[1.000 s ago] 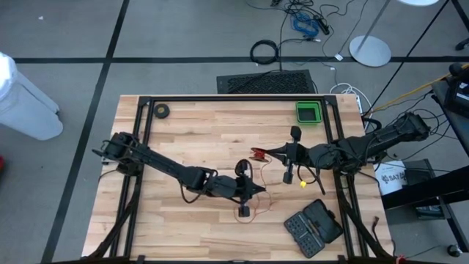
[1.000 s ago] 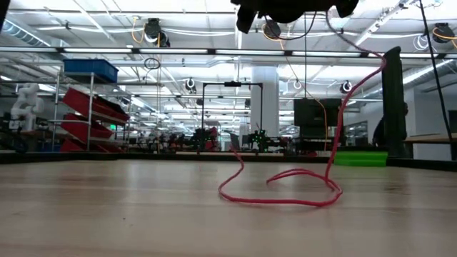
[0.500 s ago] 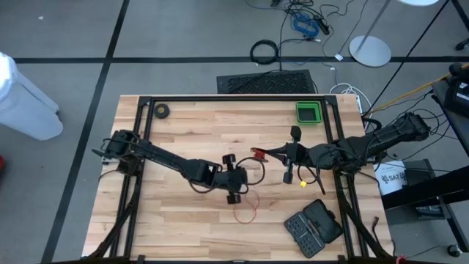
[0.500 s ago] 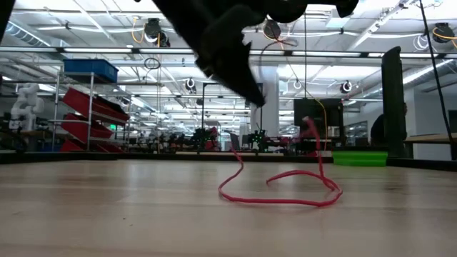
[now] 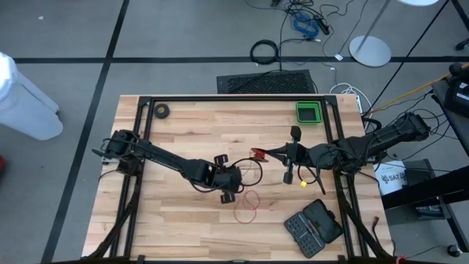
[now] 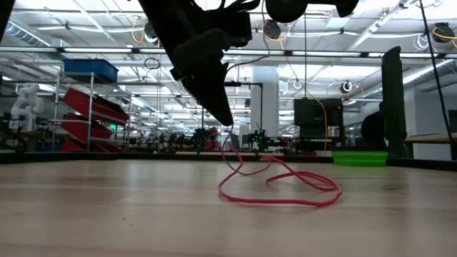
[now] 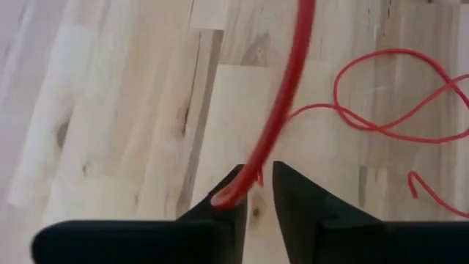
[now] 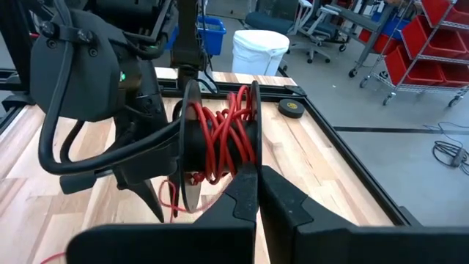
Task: Coil cords
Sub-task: Uncoil the red wire from the spool
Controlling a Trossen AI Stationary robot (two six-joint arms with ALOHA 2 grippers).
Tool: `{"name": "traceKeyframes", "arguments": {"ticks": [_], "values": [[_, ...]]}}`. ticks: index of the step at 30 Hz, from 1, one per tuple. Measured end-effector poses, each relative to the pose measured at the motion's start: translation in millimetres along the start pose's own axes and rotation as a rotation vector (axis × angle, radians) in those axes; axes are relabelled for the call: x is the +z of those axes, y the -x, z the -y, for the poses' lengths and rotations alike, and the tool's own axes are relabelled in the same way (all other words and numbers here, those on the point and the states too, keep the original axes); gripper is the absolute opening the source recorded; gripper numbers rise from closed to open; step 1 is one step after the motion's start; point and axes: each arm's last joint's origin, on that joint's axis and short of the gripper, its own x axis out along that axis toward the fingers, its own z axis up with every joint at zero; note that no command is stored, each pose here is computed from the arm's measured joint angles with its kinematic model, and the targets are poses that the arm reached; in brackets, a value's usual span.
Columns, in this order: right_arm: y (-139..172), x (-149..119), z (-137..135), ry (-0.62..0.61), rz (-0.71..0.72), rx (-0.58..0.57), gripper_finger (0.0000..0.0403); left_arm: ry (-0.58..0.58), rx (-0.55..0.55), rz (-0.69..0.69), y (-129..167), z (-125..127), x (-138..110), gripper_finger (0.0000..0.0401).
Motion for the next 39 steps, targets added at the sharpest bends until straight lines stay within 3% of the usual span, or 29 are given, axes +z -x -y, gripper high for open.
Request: {"name": "traceKeyframes", "arguments": {"ticks": [13,19,28,33,39], "values": [[0.0,-1.3,0.1,0.011,-0.011,0.0,0.0,0.134,0.04,-0.075,52.3,-15.3,-9.2,0.0096],[0.0,-1.1,0.0,0.006,-0.01,0.0,0.0,0.191,0.107,0.07,75.7,-17.6,-2.5,0.0096],[0.0,-1.1,0.0,0.004,-0.01,0.0,0.0,0.143,0.029,0.33,70.5,0.4,23.6,0.0096],[0.0,-1.1,0.0,0.003,-0.01,0.0,0.0,0.124,-0.023,0.352,64.4,5.0,27.5,0.0104],[0.0,-1.2,0.0,0.004,-0.011,0.0,0.0,0.122,-0.015,0.343,60.2,5.7,26.8,0.0154]]}}
